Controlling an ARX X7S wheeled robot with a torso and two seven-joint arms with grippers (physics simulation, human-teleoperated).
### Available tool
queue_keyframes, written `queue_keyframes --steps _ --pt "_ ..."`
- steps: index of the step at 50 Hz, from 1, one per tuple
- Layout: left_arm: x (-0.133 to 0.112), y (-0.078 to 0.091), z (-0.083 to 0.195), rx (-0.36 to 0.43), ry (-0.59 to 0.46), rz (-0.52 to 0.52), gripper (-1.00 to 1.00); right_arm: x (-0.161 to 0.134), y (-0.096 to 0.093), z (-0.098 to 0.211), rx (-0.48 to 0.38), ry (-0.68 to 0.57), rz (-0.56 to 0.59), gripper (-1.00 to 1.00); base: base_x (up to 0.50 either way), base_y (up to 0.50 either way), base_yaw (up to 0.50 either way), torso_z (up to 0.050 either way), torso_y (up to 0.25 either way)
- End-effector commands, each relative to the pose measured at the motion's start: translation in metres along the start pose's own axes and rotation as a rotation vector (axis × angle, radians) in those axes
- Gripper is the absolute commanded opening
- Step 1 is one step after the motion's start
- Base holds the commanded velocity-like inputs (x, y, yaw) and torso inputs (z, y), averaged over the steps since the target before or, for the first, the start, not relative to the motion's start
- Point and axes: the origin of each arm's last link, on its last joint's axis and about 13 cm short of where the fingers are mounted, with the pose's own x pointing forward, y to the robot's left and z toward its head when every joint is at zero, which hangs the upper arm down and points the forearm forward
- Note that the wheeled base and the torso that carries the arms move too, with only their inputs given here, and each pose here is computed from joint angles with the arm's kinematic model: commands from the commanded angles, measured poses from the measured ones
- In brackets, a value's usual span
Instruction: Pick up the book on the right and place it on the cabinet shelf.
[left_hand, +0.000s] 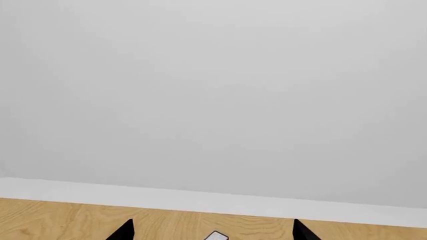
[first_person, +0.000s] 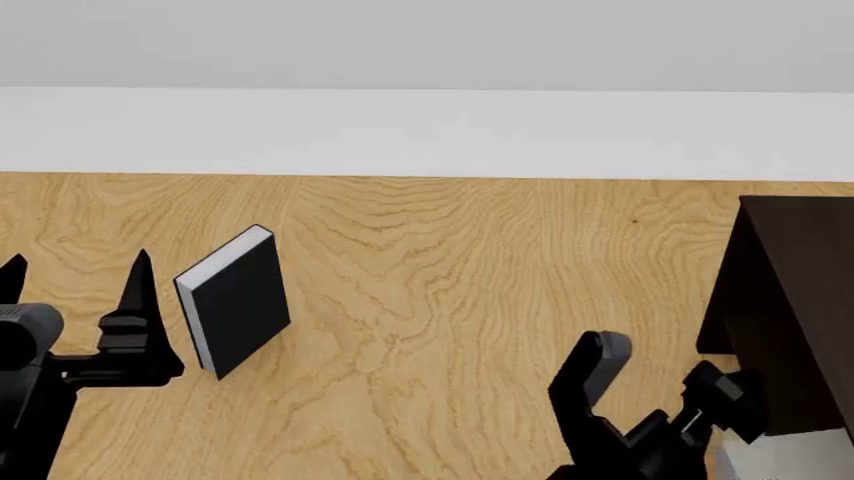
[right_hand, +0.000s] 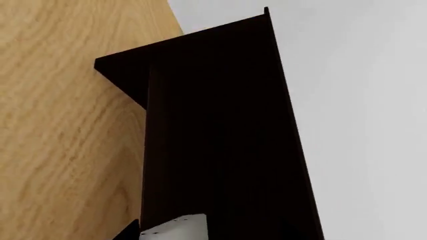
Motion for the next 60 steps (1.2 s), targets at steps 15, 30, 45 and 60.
queue_keyframes --steps 15,30,45,60 --pt "0.0 0.0 -0.001 0.001 0.001 -0.004 1.0 0.0 0.0 0.017 0.18 -0.092 0.11 1.0 0.0 0.0 0.0 0.0 0.0" --pt "-0.001 -0.001 0.0 0.001 0.003 -0.008 1.0 -0.011 -0.011 0.017 0.495 -0.021 0.41 1.0 0.0 0.0 0.0 0.0 0.0" --pt "-0.001 -0.001 -0.001 0.002 0.003 -0.008 1.0 -0.022 -0.015 0.003 0.484 0.053 0.519 1.0 0.0 0.0 0.0 0.0 0.0" --pt "-0.002 -0.001 0.001 0.002 0.002 -0.009 1.0 -0.028 -0.017 -0.008 0.474 0.108 0.574 1.0 0.0 0.0 0.0 0.0 0.0"
